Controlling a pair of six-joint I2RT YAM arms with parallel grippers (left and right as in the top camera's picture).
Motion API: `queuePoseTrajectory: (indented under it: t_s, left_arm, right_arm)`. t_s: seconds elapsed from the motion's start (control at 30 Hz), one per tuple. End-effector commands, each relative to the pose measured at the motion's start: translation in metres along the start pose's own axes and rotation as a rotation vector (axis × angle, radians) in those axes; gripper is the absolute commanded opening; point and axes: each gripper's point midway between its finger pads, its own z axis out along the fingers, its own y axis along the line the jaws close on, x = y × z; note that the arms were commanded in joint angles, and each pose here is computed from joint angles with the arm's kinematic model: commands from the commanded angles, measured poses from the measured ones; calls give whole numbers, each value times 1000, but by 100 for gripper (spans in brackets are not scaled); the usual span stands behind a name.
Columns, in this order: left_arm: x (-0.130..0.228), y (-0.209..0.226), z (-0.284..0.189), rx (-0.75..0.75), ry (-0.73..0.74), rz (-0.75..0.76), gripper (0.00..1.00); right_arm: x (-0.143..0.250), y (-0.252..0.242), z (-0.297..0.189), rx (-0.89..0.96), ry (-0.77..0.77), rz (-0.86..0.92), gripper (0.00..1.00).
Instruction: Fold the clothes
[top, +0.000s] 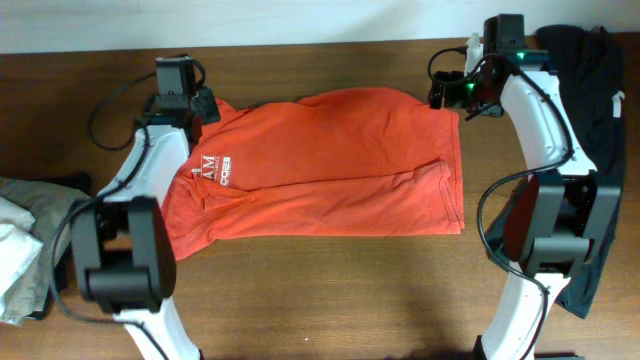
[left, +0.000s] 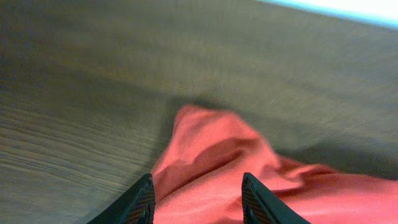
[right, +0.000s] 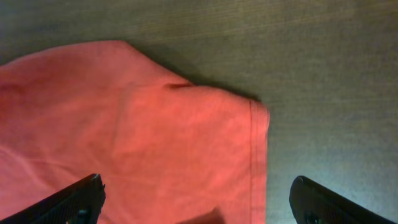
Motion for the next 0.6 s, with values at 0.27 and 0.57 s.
queuePoseTrajectory:
  t_s: [0.27,0.57]
  left_arm:
    - [-8,-10,72,0,-3,77,45]
    - [30,-10,106,-6,109,96,45]
  right_arm:
    - [2,-12,21,30,24,-30,99]
    - [1,-13,21,32,19,-46,99]
